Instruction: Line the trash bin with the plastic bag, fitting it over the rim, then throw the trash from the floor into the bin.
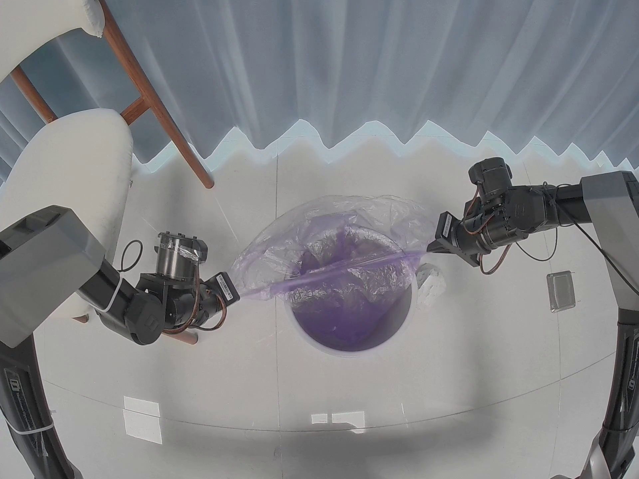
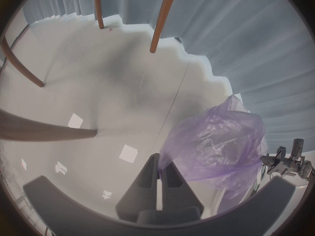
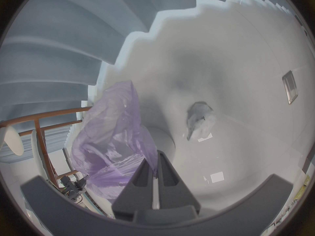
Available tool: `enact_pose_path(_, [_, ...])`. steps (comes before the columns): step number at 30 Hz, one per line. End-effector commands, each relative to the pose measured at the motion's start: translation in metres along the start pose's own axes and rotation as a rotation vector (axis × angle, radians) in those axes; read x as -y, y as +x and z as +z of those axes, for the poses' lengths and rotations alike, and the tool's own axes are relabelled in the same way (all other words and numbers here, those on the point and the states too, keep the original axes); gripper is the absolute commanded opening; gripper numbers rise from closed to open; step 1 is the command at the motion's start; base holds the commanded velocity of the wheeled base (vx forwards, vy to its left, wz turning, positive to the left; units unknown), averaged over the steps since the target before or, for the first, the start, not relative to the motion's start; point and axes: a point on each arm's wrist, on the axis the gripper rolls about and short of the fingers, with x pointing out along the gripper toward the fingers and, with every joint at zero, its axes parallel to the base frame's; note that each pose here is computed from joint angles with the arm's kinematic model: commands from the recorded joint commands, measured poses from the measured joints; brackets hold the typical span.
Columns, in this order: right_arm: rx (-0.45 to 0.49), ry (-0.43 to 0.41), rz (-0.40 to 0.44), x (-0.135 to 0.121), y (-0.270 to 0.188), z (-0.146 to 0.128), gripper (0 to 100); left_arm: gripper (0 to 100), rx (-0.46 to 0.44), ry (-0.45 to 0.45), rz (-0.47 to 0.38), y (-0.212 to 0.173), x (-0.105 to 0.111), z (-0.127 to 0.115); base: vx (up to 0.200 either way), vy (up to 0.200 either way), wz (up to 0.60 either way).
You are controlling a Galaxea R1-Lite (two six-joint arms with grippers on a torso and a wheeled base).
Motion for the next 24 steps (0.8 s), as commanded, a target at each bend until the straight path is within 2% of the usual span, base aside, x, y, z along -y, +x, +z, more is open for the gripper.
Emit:
enact_pose_path(1, [-0.034,0.014,-0.024,0.006,-0.003,-0.009,0,0,-0.058,0.011,0.034,0.001,-0.008,-0.016,0.000,0.000,0.00])
enact_pose_path(9, [-0.132,0.035,-0.075,0.019,-0.021,-0.043,0,0,-0.135,0.047,0.056,-0.011,-0.013,-0.041,0.000,0.000,0.00])
enact_pose_path(12, [-0.178,0.045,-0.099,0.025,-0.028,-0.059,0,0,-0.183,0.078,0.068,-0.015,-0.015,-0.059,0.000,0.000,0.00])
enact_pose_path(15, [-0.212,0.051,-0.111,0.030,-0.030,-0.071,0,0,-0.205,0.098,0.062,-0.015,-0.011,-0.069,0.000,0.000,0.00])
enact_pose_path(20, [-0.257,0.039,-0.109,0.026,-0.031,-0.086,0,0,-0.224,0.130,0.036,-0.014,-0.002,-0.079,0.000,0.000,0.00])
enact_pose_path(24, [-0.302,0.021,-0.116,0.023,-0.029,-0.101,0,0,-0.247,0.193,0.035,-0.012,-0.001,-0.089,0.000,0.000,0.00])
